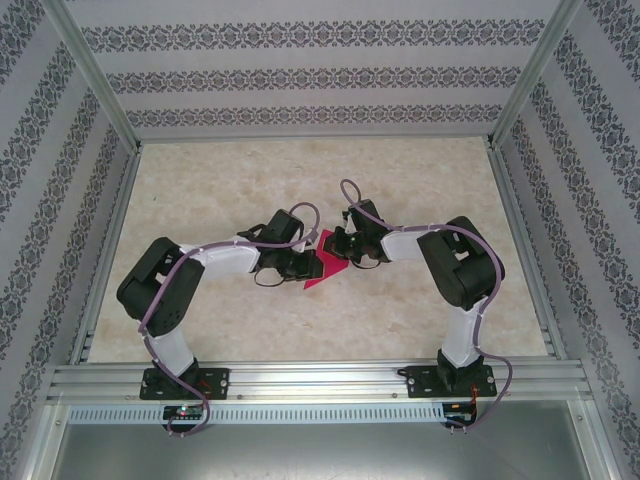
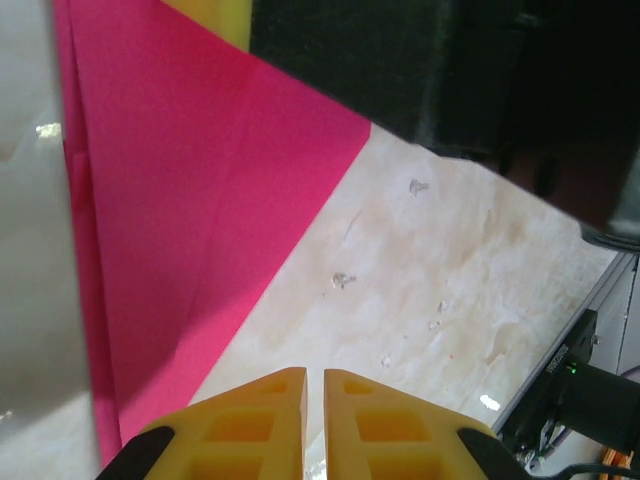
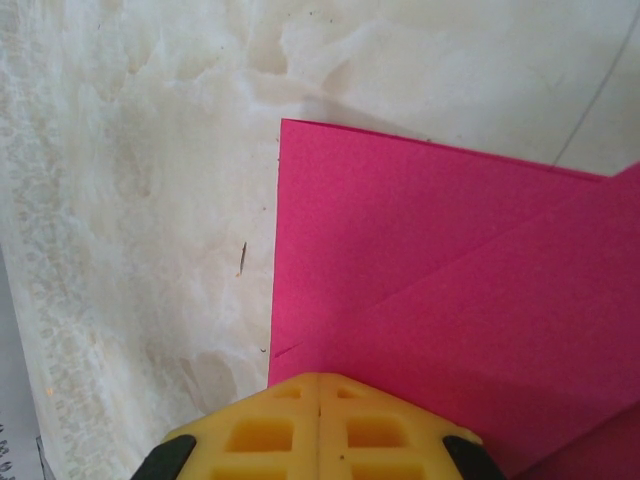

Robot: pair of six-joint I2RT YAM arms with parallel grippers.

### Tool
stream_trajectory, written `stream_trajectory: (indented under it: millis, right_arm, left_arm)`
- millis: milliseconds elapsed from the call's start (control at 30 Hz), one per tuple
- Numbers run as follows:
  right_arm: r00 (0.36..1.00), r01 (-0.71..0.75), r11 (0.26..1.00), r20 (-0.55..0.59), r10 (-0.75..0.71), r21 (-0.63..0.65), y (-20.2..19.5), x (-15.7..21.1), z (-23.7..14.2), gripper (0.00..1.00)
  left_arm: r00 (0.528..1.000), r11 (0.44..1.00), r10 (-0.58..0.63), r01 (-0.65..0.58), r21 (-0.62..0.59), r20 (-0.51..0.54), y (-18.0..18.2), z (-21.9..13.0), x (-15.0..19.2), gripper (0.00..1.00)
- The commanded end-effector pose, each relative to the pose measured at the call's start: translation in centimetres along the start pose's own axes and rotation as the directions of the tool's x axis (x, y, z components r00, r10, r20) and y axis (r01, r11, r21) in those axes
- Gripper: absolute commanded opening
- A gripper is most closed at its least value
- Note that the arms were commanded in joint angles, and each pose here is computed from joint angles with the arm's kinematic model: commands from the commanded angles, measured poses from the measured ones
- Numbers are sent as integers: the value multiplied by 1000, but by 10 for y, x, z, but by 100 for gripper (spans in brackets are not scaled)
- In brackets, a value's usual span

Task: Fold a paper plane with a square sheet of paper (pick it up from the middle)
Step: Fourth fold the wing at the center of the table.

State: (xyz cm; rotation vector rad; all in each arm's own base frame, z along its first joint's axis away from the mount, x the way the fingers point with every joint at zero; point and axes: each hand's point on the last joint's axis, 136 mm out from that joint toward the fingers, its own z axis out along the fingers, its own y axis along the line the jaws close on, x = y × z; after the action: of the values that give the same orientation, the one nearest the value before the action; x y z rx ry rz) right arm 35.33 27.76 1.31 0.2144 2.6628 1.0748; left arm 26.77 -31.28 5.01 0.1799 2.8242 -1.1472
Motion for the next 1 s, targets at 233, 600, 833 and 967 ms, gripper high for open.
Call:
stream_trajectory:
  millis: [233,600,833,967]
  right_arm:
    - [996,-66,979,-38,75,195,-62,27,9,6]
    - [996,-57,973,-52,70,223,-71,34,4,6]
    - [997,-59,976,-45,70,210,-69,30,3,6]
    - [997,-54,981,-46,64,187,-64,30,4,7]
  left_arm:
    - [998,994,-57,54,-90,-28,44,17,18,10]
    - [981,979,-196,196,54,-14,57,8,28,10]
    - [981,981,-189,190,46,-43,48,-7,35,11]
    - [989,987,-148,148,58,-4,25,-27,22,11]
